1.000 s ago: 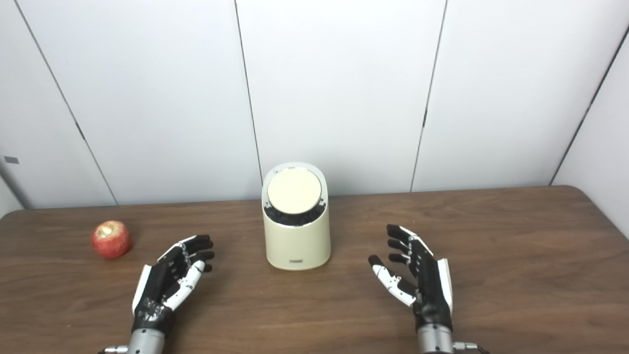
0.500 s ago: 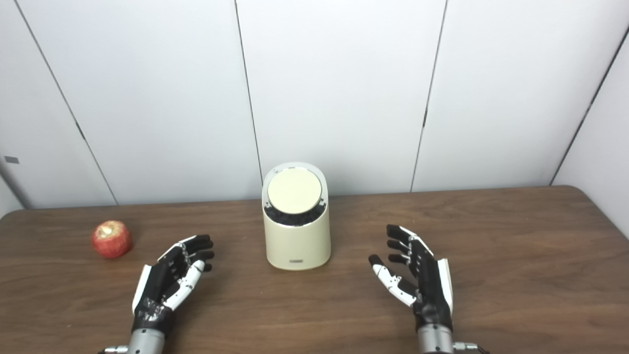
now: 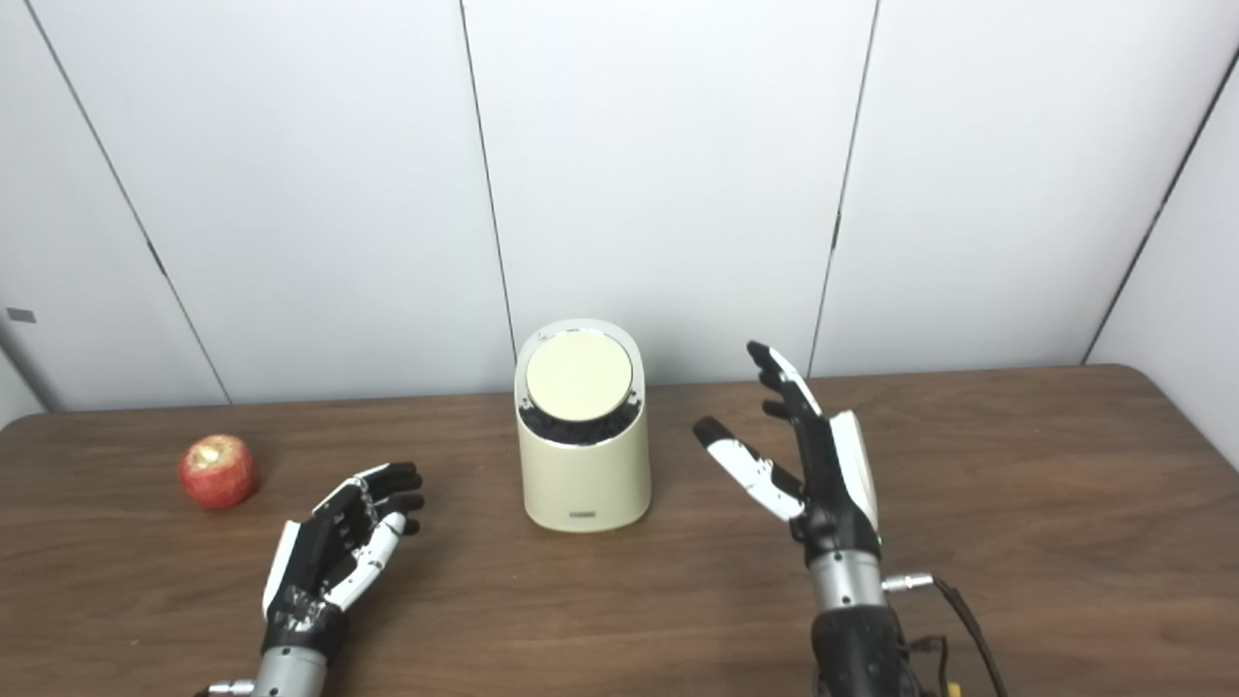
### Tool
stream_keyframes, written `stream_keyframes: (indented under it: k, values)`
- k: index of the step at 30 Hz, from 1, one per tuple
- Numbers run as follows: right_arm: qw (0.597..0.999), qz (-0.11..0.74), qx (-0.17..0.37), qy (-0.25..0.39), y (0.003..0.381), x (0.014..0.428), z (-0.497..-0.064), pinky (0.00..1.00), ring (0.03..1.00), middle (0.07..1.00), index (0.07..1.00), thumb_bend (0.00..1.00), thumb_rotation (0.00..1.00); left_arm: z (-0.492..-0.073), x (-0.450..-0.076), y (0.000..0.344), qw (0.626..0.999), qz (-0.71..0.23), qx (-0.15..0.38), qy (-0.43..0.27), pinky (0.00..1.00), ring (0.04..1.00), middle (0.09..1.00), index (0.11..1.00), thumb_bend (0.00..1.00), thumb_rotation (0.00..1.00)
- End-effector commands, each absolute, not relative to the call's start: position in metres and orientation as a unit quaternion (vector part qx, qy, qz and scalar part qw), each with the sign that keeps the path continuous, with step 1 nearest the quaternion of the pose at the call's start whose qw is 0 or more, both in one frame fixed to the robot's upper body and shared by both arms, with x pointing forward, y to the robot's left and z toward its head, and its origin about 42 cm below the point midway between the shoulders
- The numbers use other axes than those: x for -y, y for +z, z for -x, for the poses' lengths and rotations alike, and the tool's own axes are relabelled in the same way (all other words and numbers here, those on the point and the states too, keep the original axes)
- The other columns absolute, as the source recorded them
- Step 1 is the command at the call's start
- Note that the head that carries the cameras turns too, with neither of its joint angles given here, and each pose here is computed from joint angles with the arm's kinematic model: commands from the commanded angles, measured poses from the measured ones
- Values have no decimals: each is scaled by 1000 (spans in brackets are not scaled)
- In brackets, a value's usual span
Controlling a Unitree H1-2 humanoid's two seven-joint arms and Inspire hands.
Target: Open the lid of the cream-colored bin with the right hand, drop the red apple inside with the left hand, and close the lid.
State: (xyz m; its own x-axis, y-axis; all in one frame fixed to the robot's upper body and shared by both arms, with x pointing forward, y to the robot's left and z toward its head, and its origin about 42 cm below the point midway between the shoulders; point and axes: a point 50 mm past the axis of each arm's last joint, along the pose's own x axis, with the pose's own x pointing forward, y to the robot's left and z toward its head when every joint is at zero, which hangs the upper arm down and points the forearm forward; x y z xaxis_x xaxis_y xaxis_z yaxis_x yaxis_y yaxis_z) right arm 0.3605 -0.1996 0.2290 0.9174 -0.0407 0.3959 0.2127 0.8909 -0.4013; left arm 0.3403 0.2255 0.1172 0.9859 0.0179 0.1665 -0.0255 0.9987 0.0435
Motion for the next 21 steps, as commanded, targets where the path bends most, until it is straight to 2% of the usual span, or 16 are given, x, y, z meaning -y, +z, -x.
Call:
stream_keyframes:
  k: [1,4,7,11,15,19,21]
  values:
    - [939,243,236,-64,266,190,-370,785,883,913,911,745,758,-339,-221,114,996,-22,88,8,650,711,743,732,269,270]
    - [932,259,248,-52,286,181,-382,789,892,934,925,753,742,-339,-220,114,996,-22,86,10,652,713,742,732,275,285]
    - [930,263,254,-44,302,171,-393,801,909,953,939,775,680,-339,-220,113,996,-23,88,10,644,708,739,728,273,290]
    - [924,284,253,-41,317,157,-405,811,920,967,971,816,671,-339,-219,114,996,-24,89,11,644,712,740,729,273,288]
    - [924,291,244,-34,323,149,-416,822,937,997,999,825,616,-338,-218,113,996,-23,90,10,642,713,742,729,271,288]
    - [920,310,238,-28,325,142,-425,857,967,1000,1000,817,603,-337,-216,114,996,-25,88,10,645,713,743,731,273,311]
    - [921,310,234,-25,323,140,-428,859,968,1000,1000,830,559,-337,-215,114,996,-26,88,10,645,716,745,731,272,310]
